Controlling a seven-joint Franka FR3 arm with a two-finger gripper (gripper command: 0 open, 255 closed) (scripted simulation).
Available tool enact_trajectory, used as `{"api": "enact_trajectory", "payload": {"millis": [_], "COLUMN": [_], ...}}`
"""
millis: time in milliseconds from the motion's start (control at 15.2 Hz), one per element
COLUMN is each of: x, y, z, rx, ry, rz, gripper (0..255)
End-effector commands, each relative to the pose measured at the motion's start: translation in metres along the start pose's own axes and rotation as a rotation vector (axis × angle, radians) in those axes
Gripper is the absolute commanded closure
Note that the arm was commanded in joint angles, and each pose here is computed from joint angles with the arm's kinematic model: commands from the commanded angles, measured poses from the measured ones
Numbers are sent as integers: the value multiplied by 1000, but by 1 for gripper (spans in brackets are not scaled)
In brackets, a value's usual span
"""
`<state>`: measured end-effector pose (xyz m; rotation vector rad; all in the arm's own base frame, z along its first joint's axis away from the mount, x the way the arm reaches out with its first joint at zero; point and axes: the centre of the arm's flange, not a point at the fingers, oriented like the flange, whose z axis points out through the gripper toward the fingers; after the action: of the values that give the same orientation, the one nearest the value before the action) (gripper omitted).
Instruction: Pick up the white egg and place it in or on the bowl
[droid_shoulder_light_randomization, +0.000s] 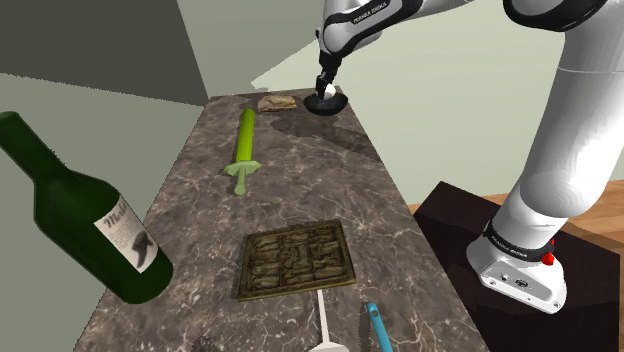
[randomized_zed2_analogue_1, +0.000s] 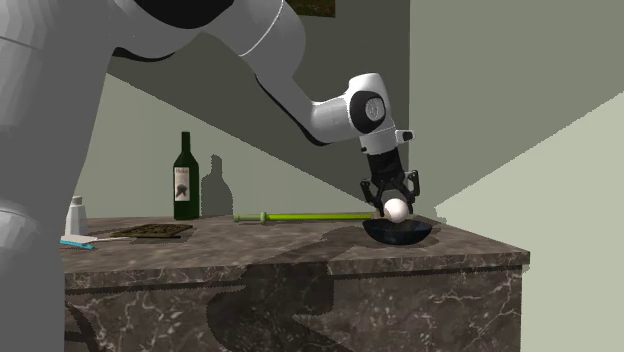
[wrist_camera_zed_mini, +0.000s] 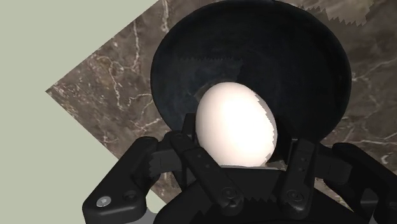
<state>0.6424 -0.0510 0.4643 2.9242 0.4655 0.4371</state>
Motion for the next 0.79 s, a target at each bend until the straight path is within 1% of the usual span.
{"api": "enact_trajectory", "payload": {"millis": [0, 264, 330, 660, 726], "x": [0, 0, 0, 0, 0], "y": [0, 0, 0, 0, 0], "z": [0, 0, 0, 0, -13], "rx": [0, 0, 0, 0, 0], "ry": [1, 1, 1, 1, 1], "rz": [0, 0, 0, 0, 0], "gripper": [255, 255, 0, 0, 0]}}
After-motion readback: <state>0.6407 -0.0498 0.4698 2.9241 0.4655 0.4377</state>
